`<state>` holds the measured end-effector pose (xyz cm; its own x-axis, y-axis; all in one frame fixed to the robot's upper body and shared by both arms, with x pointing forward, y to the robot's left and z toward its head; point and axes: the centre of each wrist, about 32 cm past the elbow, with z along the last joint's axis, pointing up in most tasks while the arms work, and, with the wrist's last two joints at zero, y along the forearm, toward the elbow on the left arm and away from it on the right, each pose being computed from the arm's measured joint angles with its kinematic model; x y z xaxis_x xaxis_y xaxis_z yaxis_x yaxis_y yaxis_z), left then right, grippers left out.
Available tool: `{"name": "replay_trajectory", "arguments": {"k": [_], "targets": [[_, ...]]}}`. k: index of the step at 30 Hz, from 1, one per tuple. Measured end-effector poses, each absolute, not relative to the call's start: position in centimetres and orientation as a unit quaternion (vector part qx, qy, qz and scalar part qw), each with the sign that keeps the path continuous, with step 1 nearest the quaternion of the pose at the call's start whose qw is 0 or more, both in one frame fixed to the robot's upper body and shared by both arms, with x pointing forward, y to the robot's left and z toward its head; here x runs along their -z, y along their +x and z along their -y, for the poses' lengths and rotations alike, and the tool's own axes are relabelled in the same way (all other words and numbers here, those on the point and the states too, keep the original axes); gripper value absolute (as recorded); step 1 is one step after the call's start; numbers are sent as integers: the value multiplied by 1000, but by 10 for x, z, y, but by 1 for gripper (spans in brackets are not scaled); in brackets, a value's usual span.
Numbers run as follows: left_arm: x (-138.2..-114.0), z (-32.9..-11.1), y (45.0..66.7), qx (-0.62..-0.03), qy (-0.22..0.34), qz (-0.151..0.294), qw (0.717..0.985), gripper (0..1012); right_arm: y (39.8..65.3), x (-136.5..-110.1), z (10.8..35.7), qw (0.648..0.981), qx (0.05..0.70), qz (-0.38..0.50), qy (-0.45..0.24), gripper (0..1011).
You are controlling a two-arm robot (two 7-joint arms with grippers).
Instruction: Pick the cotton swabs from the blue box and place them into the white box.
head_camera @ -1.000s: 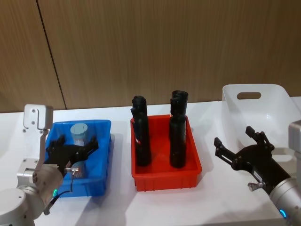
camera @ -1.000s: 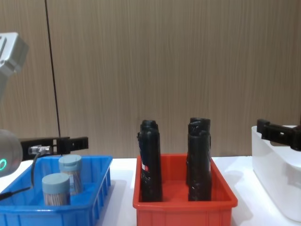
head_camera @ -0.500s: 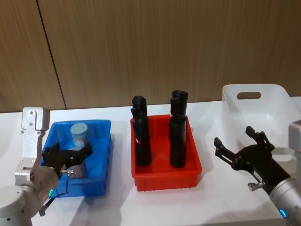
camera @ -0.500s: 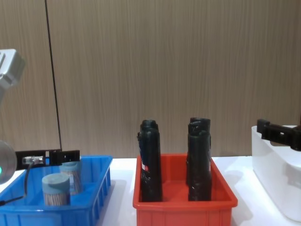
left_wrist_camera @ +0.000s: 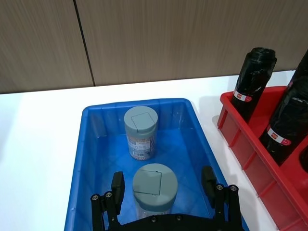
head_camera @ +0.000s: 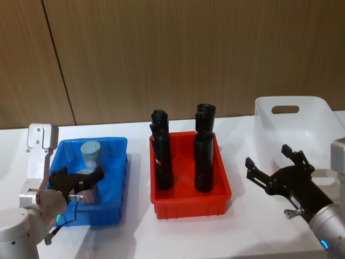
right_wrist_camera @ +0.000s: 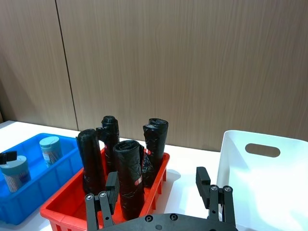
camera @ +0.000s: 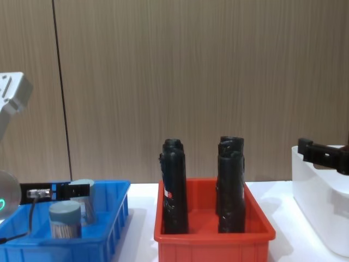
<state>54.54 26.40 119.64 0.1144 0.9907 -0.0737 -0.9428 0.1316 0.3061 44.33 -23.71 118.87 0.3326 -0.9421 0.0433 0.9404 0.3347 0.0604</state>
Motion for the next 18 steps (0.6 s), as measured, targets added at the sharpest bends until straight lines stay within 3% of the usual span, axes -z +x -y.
{"name": "replay_trajectory", "arguments": {"k": [18], "targets": [[-1187, -270, 560, -649, 102, -136, 742, 1004, 443, -1189, 237, 816, 577, 35, 12, 1003]]}}
